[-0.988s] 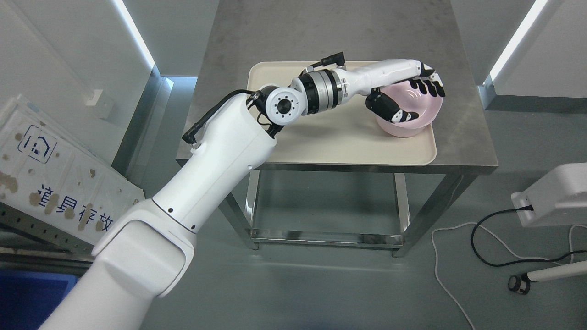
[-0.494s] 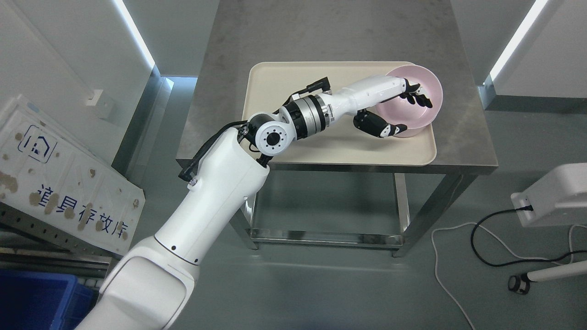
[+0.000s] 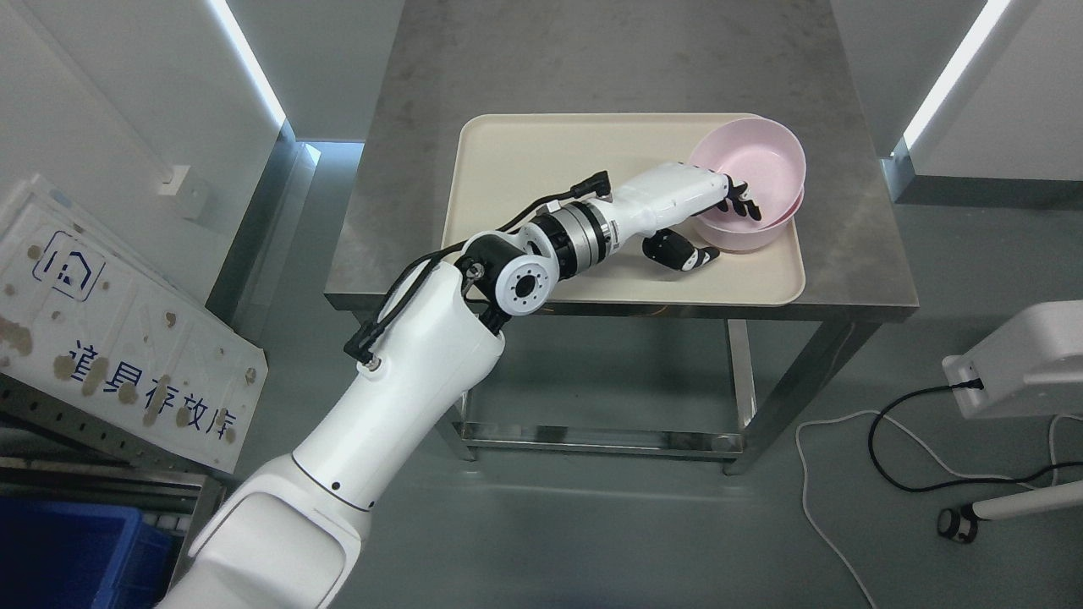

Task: Stack pink IKEA bowls on left shelf middle
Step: 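Grasp the stacked pink bowls by the rim with the left hand and lift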

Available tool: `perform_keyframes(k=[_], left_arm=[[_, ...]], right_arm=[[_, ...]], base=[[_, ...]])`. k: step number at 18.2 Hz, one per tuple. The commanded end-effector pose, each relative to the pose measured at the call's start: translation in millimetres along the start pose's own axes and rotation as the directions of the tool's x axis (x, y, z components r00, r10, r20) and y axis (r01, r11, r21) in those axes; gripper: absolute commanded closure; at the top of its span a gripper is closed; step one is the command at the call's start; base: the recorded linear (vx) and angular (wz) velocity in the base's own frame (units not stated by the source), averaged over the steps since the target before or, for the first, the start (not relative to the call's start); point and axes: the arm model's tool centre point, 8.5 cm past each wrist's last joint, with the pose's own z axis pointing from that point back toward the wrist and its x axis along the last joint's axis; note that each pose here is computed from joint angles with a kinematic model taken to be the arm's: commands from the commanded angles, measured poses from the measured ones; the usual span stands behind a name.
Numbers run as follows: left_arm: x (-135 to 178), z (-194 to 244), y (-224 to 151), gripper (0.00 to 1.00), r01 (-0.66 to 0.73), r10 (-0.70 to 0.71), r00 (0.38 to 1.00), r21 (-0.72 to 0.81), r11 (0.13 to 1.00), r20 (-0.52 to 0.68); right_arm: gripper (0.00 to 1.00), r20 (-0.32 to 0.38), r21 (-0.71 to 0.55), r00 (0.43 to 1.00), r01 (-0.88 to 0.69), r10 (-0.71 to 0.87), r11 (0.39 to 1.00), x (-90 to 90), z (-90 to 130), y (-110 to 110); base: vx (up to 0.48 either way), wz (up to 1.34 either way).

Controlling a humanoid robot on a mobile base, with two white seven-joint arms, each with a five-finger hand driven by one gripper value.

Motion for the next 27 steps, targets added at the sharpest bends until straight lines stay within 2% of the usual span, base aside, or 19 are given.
perform_keyframes(k=[1, 4, 6, 7, 11, 14, 16, 19, 21, 27], left_arm=[[5.1, -0.7, -12.6, 0.56, 0.130, -0.131, 0.991, -0.048, 0.990, -0.023], [4.1, 2.3, -4.0, 0.75, 0.130, -0.130, 0.992, -0.012, 0.991, 0.002], [1.7, 7.5, 6.8, 0.93, 0.136, -0.137, 0.990, 0.023, 0.990, 0.037], [-0.6, 9.7, 10.7, 0.99, 0.135, -0.136, 0.990, 0.035, 0.990, 0.043], [-16.1, 26.3, 40.5, 1.00, 0.107, -0.114, 0.993, 0.144, 0.984, 0.041], [-30.2, 59.5, 70.6, 1.00, 0.111, -0.142, 0.983, 0.242, 0.964, 0.118], [-41.8, 88.5, 75.0, 1.00, 0.098, -0.141, 0.978, 0.258, 0.961, 0.156], [-37.4, 121.4, 85.8, 1.00, 0.090, -0.181, 0.957, 0.365, 0.927, 0.225], [-33.2, 145.5, 82.6, 1.00, 0.110, -0.218, 0.948, 0.404, 0.908, 0.233], [-48.4, 187.0, 81.5, 0.99, 0.085, -0.189, 0.967, 0.481, 0.873, 0.173]], right_arm=[[0.00, 0.003, -0.017, 1.000, -0.003, 0.003, 1.000, 2.0, 0.6, -11.1], [0.00, 0.003, -0.016, 1.000, -0.003, 0.003, 1.000, 2.0, 0.6, -11.0], [0.00, 0.003, -0.016, 1.000, -0.003, 0.003, 1.000, 2.0, 0.6, -11.0], [0.00, 0.003, -0.017, 1.000, -0.003, 0.003, 1.000, 2.0, 0.6, -11.1], [0.00, 0.003, -0.016, 1.000, -0.003, 0.003, 1.000, 2.0, 0.6, -11.0], [0.00, 0.003, -0.017, 1.000, -0.003, 0.003, 1.000, 2.0, 0.6, -11.1], [0.00, 0.003, -0.016, 1.000, -0.003, 0.003, 1.000, 2.0, 0.6, -11.0], [0.00, 0.003, -0.016, 1.000, -0.003, 0.003, 1.000, 2.0, 0.6, -11.0], [0.00, 0.003, -0.016, 1.000, -0.003, 0.003, 1.000, 2.0, 0.6, -11.0], [0.00, 0.003, -0.016, 1.000, -0.003, 0.003, 1.000, 2.0, 0.6, -11.0]], base=[[0.000, 0.00], [0.000, 0.00], [0.000, 0.00], [0.000, 0.00], [0.000, 0.00], [0.000, 0.00], [0.000, 0.00], [0.000, 0.00], [0.000, 0.00], [0.000, 0.00]])
